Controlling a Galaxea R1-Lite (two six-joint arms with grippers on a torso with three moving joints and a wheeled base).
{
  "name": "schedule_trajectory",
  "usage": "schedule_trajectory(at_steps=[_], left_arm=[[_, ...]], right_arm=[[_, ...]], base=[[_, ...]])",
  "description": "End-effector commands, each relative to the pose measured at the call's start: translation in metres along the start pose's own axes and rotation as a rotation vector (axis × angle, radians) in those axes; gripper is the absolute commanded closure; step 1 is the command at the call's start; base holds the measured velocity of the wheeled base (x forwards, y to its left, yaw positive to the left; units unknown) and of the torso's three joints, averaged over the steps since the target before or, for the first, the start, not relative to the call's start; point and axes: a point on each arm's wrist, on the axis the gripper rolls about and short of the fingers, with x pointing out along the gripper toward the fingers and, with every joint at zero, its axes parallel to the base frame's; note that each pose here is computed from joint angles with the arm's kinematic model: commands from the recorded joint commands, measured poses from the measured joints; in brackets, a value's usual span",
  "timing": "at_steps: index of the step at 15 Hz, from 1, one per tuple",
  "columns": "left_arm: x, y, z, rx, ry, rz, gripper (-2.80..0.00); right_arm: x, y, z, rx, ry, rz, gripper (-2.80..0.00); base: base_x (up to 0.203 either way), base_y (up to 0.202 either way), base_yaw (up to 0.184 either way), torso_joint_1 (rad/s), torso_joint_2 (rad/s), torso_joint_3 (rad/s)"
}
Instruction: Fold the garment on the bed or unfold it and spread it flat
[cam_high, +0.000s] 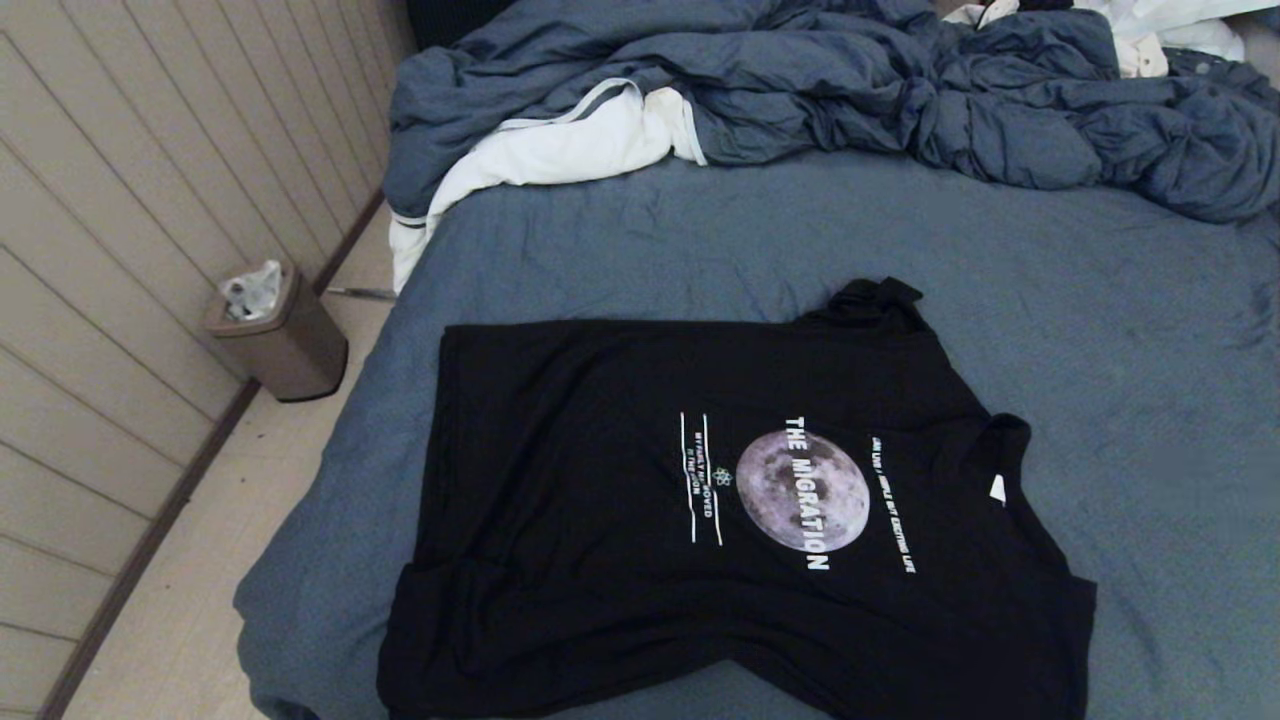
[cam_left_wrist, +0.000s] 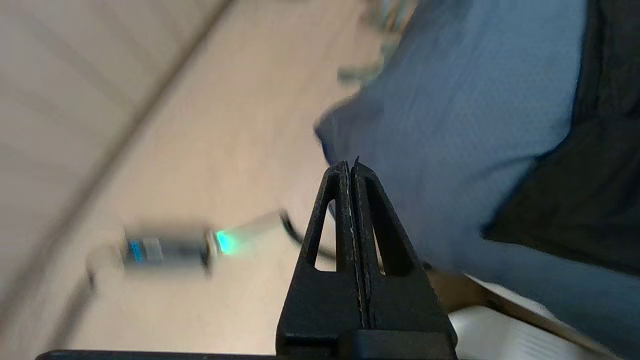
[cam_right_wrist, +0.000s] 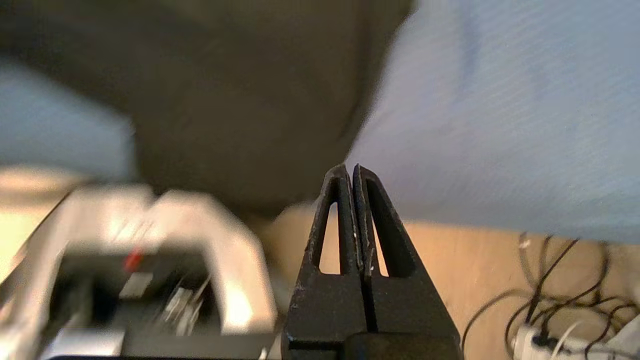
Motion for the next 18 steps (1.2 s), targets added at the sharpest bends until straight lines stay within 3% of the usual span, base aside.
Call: schedule_trajectory(at_steps=[1,3,4,5,7,8,12,18], left_arm=[[0.006,-0.002,-0.012,0.042,-0.118,-0.071,0.0],[0.012,-0.007,-0.02,0.117,-0.125,-0.263,0.0],[0.016,-0.009,-0.027,0.137,-0.108,-0.33,0.0],[0.017,-0.009,-0.027,0.132,-0.115,-0.333,0.0],[0.017,-0.008,-0.025,0.05,-0.119,-0.294,0.0],[0.017,-0.008,-0.025,0.041,-0.123,-0.291,0.0],[0.017,-0.008,-0.025,0.095,-0.128,-0.299,0.0],[0.017,-0.008,-0.025,0.03,-0.125,-0.297,0.0]], right_arm=[[0.002,0.0,-0.003,0.027,-0.207,-0.049,0.0],[-0.01,0.0,-0.012,-0.029,-0.359,-0.014,0.0],[-0.011,0.0,-0.016,-0.069,-0.393,-0.001,0.0],[-0.009,0.001,-0.018,-0.101,-0.408,0.019,0.0],[-0.008,0.002,-0.019,-0.019,-0.406,0.054,0.0],[-0.005,0.003,-0.024,-0.011,-0.386,0.091,0.0],[-0.005,0.003,-0.023,-0.015,-0.384,0.094,0.0],[-0.004,0.003,-0.024,-0.014,-0.382,0.095,0.0]], base=[[0.0,0.0,0.0,0.0,0.0,0.0],[0.0,0.0,0.0,0.0,0.0,0.0],[0.0,0.0,0.0,0.0,0.0,0.0],[0.0,0.0,0.0,0.0,0.0,0.0],[0.0,0.0,0.0,0.0,0.0,0.0],[0.0,0.0,0.0,0.0,0.0,0.0],[0.0,0.0,0.0,0.0,0.0,0.0],[0.0,0.0,0.0,0.0,0.0,0.0]])
